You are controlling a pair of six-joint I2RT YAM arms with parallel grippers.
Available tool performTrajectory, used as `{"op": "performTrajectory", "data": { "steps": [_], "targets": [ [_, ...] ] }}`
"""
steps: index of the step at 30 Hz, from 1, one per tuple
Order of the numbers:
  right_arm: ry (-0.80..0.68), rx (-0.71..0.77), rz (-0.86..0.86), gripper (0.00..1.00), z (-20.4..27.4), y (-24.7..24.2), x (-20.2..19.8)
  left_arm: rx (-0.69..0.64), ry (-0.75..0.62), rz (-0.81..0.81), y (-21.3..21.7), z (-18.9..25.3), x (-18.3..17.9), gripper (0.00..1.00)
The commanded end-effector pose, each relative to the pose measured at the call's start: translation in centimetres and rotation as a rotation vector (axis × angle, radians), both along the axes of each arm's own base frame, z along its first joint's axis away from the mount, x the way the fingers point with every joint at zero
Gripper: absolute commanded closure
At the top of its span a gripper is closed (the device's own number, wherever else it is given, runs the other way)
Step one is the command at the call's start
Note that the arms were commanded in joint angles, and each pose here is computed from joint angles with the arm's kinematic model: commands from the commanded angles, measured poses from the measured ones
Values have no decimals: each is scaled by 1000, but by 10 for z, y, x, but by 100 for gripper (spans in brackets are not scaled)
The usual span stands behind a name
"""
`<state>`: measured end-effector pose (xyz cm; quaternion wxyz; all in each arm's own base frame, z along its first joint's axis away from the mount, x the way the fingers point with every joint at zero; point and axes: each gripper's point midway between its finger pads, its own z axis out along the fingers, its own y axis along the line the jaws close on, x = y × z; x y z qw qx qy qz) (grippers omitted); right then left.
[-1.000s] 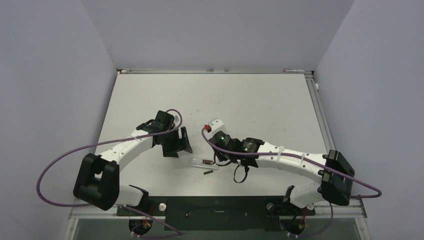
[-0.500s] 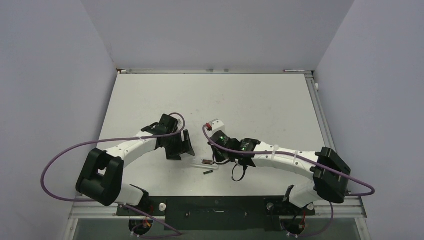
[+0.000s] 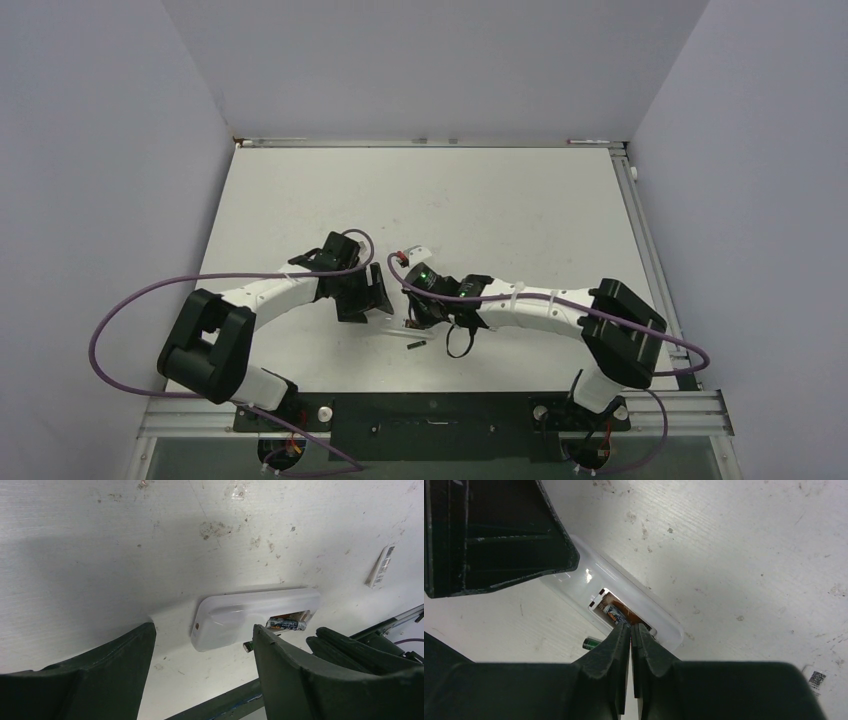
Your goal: Load the batteries into the remote control
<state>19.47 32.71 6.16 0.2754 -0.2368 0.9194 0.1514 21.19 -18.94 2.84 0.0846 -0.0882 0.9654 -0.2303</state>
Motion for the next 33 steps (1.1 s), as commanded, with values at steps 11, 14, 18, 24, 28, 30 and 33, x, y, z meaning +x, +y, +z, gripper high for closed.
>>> {"op": "performTrajectory", "data": {
  "steps": [11,14,18,24,28,30,33],
  "targets": [
    [10,62,21,91,5,30,10,-31,-21,-11,-8,0,3,32],
    [18,55,22,92,1,29,10,-30,-21,-11,-7,0,4,32],
    [26,51,26,91,-2,28,9,-31,-21,-13,-8,0,3,32],
    [50,44,36,91,-7,28,5,-31,-20,-12,-8,0,4,32],
    [57,38,38,91,-10,27,4,-30,-21,-11,-8,0,4,32],
    [78,48,50,91,-11,29,0,-30,-22,-12,-8,0,4,32],
    [90,49,57,92,-13,30,-2,-30,-20,-11,-8,0,4,32]
  ]
}}
